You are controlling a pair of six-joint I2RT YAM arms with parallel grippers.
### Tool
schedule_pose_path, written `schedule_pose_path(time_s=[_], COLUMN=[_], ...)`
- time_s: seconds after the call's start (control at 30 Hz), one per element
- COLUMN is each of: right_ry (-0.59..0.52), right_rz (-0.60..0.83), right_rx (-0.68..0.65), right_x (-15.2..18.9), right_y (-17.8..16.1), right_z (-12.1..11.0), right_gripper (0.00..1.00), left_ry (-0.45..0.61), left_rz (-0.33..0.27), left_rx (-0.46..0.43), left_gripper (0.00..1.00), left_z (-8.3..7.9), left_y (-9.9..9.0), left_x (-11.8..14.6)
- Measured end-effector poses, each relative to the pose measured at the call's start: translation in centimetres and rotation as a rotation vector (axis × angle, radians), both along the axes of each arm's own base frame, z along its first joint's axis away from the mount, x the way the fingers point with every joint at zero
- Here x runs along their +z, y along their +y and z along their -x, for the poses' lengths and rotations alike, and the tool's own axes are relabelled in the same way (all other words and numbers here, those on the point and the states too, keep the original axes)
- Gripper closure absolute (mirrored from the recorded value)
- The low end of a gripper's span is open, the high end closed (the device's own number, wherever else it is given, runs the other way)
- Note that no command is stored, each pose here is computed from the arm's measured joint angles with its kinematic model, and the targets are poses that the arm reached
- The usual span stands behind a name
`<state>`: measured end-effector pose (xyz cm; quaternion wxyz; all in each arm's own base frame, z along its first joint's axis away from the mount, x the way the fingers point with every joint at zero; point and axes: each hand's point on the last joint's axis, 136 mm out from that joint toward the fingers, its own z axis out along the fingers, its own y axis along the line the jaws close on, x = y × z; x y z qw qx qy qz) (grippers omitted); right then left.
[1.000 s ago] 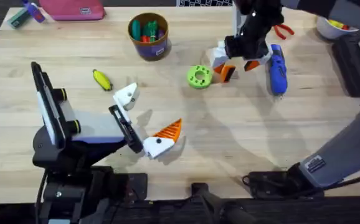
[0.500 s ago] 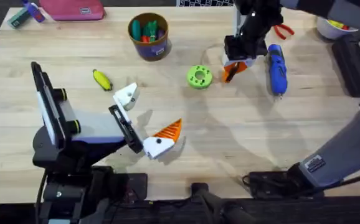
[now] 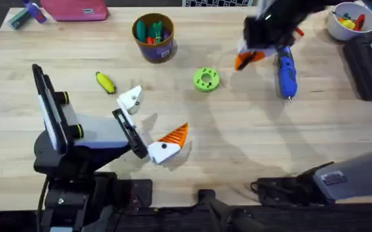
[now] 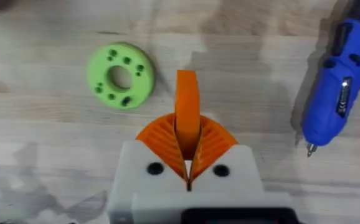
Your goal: Pick up the gripper from the table and insert it into the empty holder that is missing its gripper. Then pick up a screw, insert it into the mounting hole, and use the screwdriver to tighten it. Finally, clean up the table by picking up the vegetable and placing it into the bucket.
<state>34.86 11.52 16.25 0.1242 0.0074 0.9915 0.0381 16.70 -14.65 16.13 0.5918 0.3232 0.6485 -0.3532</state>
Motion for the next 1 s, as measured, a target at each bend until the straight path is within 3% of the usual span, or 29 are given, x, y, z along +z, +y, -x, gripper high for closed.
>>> schedule_pose_path(time_s=[0.23, 0.43, 0.63, 0.8, 1.0], right_ry=[-0.265, -0.465, -0.591, -0.552, -0.320], right_rz=[-0.229, -0.479, -0.776, -1.010, -1.142], right_rx=[-0.014, -0.051, -0.038, 0.049, 0.169], right_x=[7.9, 9.8, 10.7, 10.1, 7.0], right_y=[1.4, 2.4, 4.7, 7.5, 10.4], right_z=[1.6, 3.0, 4.4, 5.7, 7.2], right_gripper=[0.991, 0.992, 0.992, 0.992, 0.992], left_ry=[0.000, 0.000, 0.000, 0.000, 0.000], left_rz=[0.000, 0.000, 0.000, 0.000, 0.000], left_rx=[0.000, 0.000, 0.000, 0.000, 0.000], left_gripper=[0.015, 0.015, 0.015, 0.015, 0.016], left_z=[0.0, 0.0, 0.0, 0.0, 0.0], left_y=[0.0, 0.0, 0.0, 0.0, 0.0], left_x=[0.0, 0.0, 0.0, 0.0, 0.0])
